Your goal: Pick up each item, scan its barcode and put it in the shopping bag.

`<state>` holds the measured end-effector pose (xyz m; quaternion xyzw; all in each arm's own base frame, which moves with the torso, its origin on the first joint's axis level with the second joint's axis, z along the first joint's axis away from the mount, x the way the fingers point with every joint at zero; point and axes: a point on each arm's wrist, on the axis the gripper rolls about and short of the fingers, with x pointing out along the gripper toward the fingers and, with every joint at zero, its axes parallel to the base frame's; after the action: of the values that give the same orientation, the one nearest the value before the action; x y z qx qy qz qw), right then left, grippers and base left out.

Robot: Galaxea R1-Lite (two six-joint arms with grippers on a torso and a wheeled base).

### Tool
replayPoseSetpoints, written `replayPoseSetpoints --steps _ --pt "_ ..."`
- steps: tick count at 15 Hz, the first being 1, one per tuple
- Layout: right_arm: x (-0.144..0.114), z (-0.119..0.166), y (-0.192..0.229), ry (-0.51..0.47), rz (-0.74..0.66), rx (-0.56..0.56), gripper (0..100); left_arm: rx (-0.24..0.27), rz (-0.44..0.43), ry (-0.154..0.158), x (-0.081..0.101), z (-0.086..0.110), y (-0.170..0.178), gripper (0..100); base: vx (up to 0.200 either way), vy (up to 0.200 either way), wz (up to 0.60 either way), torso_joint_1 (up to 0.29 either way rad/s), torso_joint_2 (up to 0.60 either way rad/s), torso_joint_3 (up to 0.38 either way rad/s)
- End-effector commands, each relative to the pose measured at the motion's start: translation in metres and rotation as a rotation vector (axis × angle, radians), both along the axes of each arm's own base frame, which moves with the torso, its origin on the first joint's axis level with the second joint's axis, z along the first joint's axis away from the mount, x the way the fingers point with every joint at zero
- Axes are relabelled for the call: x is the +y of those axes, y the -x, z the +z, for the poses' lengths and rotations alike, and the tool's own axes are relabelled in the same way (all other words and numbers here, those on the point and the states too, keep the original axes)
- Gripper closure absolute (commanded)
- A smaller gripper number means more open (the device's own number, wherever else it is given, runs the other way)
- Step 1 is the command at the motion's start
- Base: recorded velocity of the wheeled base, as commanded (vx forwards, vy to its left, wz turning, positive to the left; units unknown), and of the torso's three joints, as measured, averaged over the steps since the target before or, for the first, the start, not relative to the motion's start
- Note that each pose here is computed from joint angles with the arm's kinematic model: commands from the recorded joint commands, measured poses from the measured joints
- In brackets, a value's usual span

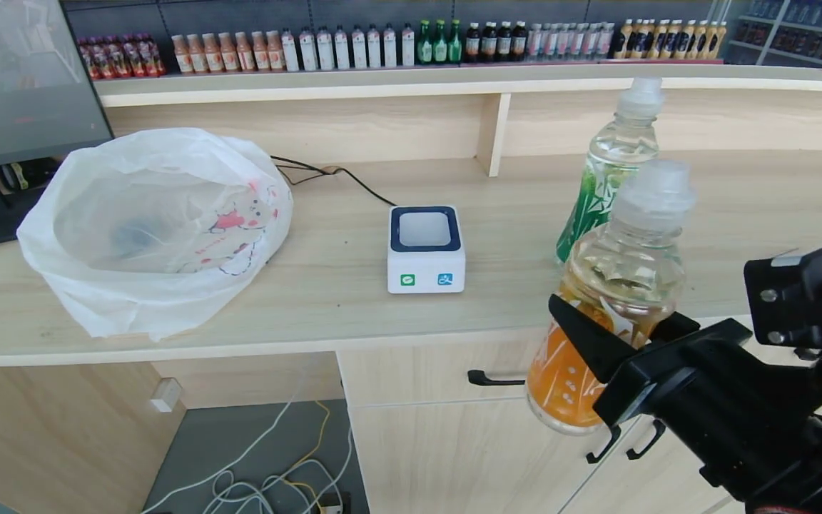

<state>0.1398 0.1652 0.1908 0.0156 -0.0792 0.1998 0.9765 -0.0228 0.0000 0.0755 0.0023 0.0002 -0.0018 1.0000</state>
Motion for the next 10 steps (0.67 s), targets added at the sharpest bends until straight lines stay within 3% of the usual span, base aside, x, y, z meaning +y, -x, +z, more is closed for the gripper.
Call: replayPoseSetpoints --steps 1,10 --pt "0.01 -0.002 0.012 0.052 0.066 -0.016 100 0.0 0.001 0.0 0.0 0.0 0.0 0 0.0 0.0 0.0 0.0 0.0 0.0" --pt "0.033 0.007 0.05 0.336 0.202 -0.248 100 0.0 0.002 0.0 0.0 0.0 0.0 0 0.0 0.0 0.0 0.0 0.0 0.0"
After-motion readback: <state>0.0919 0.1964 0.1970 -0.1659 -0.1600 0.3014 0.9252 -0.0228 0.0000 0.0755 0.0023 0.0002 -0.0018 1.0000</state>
